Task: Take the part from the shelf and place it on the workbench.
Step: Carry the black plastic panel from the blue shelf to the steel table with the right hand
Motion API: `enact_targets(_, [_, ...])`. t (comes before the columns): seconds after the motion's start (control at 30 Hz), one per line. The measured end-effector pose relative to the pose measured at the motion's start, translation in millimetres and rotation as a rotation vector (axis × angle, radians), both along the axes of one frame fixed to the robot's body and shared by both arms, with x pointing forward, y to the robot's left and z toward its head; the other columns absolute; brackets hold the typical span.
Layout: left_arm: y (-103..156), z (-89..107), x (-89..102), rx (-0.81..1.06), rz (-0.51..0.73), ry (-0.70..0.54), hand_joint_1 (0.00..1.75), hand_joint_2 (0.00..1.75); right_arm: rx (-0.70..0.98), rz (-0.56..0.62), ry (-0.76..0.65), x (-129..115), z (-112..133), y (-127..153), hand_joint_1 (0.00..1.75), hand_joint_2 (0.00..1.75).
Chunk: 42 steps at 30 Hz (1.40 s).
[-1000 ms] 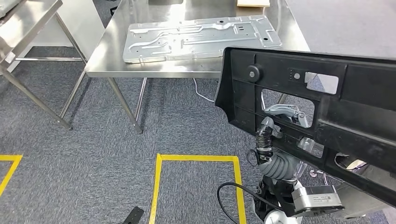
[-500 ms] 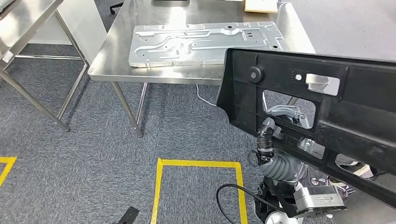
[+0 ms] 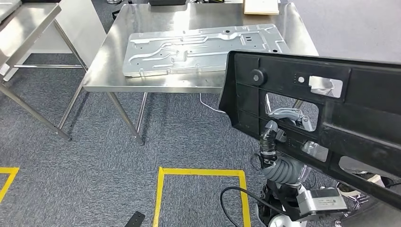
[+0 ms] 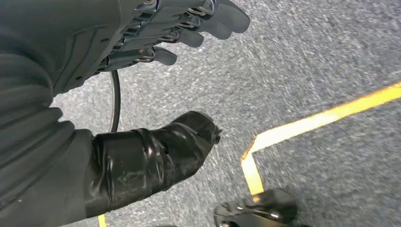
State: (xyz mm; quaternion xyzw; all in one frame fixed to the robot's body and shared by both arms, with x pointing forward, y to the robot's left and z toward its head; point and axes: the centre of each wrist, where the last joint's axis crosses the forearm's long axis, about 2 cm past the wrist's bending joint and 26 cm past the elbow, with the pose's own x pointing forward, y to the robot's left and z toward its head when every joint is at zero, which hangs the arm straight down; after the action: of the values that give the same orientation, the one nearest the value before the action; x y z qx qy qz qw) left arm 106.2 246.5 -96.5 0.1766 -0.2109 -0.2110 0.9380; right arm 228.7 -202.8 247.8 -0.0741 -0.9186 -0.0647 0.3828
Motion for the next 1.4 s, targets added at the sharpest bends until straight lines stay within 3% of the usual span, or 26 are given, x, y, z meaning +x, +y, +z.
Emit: enact_targets(1.4, [12.6,-1.5,-1.8,0.009,0.018,0.005,0.00,1.75,0.016,0.012,-0.006,3.2,-0.1,0.3,1.75,1.75])
